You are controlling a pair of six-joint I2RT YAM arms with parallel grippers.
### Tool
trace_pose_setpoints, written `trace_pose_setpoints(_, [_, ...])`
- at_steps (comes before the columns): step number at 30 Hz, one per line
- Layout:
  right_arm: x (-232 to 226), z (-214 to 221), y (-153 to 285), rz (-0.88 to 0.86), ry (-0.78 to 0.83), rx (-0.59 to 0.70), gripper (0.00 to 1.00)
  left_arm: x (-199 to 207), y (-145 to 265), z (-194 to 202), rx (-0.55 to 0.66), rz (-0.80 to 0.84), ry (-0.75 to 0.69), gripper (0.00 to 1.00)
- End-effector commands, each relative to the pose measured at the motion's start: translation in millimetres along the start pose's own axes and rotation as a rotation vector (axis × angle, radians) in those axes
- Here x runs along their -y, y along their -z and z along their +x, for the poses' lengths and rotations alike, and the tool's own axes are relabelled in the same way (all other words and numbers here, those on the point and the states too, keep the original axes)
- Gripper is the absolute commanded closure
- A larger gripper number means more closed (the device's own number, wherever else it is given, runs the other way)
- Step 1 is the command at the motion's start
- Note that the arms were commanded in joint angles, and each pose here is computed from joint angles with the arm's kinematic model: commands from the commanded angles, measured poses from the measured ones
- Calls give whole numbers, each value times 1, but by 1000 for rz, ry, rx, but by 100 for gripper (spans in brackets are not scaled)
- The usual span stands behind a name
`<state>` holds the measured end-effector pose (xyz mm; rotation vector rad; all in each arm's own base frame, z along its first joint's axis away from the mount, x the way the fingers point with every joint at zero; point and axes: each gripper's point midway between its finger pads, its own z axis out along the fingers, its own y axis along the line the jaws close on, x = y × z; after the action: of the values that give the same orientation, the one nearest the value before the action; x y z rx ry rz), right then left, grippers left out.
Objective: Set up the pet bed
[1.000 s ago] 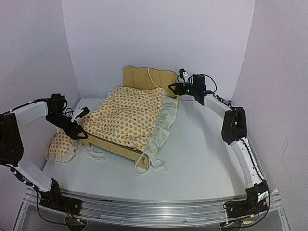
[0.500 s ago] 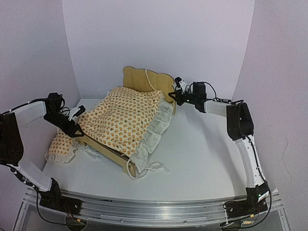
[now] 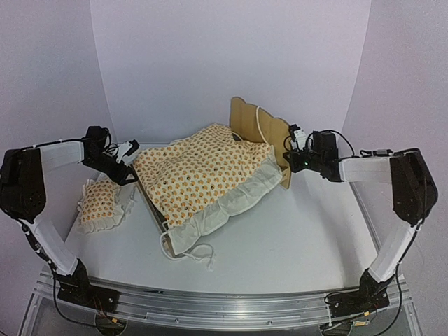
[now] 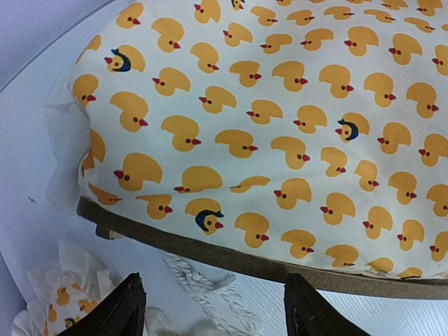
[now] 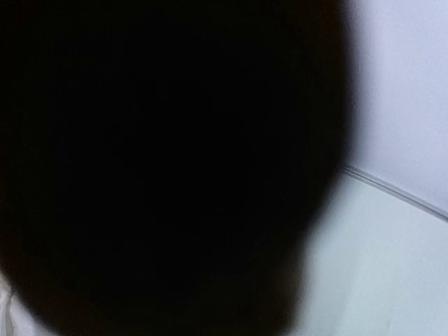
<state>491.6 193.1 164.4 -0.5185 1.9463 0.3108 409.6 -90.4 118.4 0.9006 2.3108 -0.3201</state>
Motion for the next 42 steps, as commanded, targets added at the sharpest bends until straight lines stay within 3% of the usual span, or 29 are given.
trace_pose_setpoints(1, [-2,-31,57,204,-206,116,100,51,-60,6,-104,169,-11,32])
trace_pose_setpoints(6, [-22,6,79,303,-304,75,100,44,-96,-26,-73,207,-3,32])
trace_pose_setpoints(11, [-64,35,69,276,-398,-1,100,18,-125,-51,-54,170,2,32])
trace_pose_setpoints(18, [-81,55,66,315,-482,-51,99,0,-133,-71,-30,126,-2,31])
trace_pose_setpoints(20, [-82,57,65,313,-489,-71,89,-2,-129,-74,-21,119,1,30])
trace_pose_setpoints(23, [-81,56,72,330,-491,-108,60,-12,-111,-81,4,115,36,25])
trace_pose_setpoints(25, [-75,45,84,350,-493,-85,49,-17,-90,-89,37,122,56,20])
trace_pose_setpoints(28, [-61,24,114,399,-470,-27,21,-14,-55,-102,96,148,39,14])
trace_pose_setpoints(31, [-45,-11,150,446,-442,70,15,-3,-26,-109,119,187,26,12])
trace_pose_setpoints(36, [-30,-61,198,486,-383,181,12,18,34,-102,169,254,44,11])
trace_pose_setpoints(42, [-60,-79,185,307,-366,138,12,65,53,-29,44,305,-46,21])
